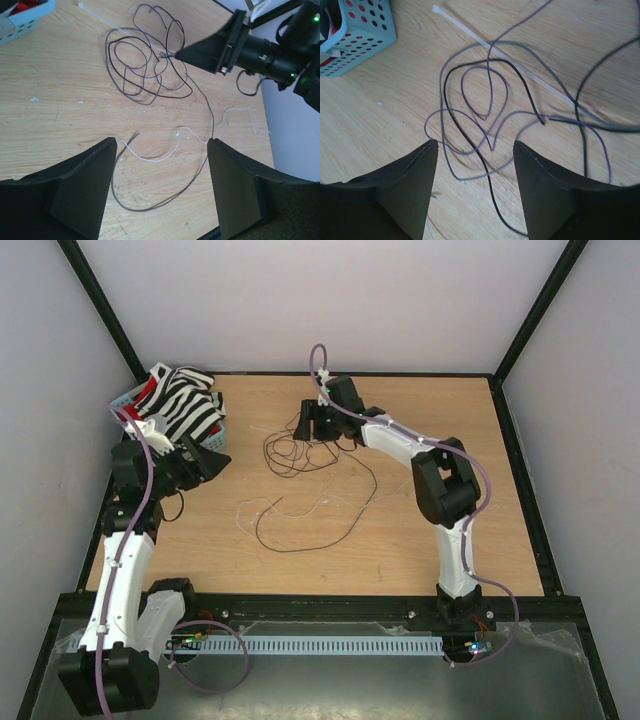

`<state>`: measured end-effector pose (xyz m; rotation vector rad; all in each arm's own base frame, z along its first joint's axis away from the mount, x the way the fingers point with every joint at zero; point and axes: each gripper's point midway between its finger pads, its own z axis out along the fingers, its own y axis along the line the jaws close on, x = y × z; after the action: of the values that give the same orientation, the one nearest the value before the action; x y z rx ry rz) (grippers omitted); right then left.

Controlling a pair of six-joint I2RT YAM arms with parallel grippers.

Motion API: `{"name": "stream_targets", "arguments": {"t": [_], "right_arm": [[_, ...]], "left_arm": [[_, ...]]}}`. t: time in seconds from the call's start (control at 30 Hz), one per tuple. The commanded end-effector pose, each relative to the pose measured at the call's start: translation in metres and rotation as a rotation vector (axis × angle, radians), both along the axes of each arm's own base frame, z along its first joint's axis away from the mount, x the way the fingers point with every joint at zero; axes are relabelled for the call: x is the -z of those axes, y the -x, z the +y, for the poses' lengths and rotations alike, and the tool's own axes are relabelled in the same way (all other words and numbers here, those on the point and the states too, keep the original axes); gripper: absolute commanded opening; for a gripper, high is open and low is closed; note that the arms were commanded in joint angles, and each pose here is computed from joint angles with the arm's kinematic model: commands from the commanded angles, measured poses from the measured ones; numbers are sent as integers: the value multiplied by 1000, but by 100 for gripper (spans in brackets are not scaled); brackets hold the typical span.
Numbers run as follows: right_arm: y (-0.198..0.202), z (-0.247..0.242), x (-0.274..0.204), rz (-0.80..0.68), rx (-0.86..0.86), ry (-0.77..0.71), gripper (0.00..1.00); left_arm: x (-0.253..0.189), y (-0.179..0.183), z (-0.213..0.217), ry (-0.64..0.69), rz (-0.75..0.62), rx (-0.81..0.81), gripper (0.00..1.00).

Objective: Zip-tie the wires
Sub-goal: Pick up the cable at the center of the board.

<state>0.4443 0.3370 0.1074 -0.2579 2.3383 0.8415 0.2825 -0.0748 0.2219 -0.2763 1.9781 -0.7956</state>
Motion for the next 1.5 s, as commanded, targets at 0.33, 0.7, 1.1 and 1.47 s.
{"name": "stream_targets", "arguments": {"t": [0.33,0.7,1.1,1.47], "right_arm": [[-16,16,31,7,32,137,61],[-5,26,57,62,-16,145,44],[-35,31,-73,-196,-18,105,1],[-50,11,-273,-618,76,-7,0]], "left_arm": [[-6,8,-8,37,2,37,70],[-3,7,-8,37,13,35,70],[-40,-8,-6,-1,-72,59,70],[-123,-57,-8,7,-307,110,92]]}}
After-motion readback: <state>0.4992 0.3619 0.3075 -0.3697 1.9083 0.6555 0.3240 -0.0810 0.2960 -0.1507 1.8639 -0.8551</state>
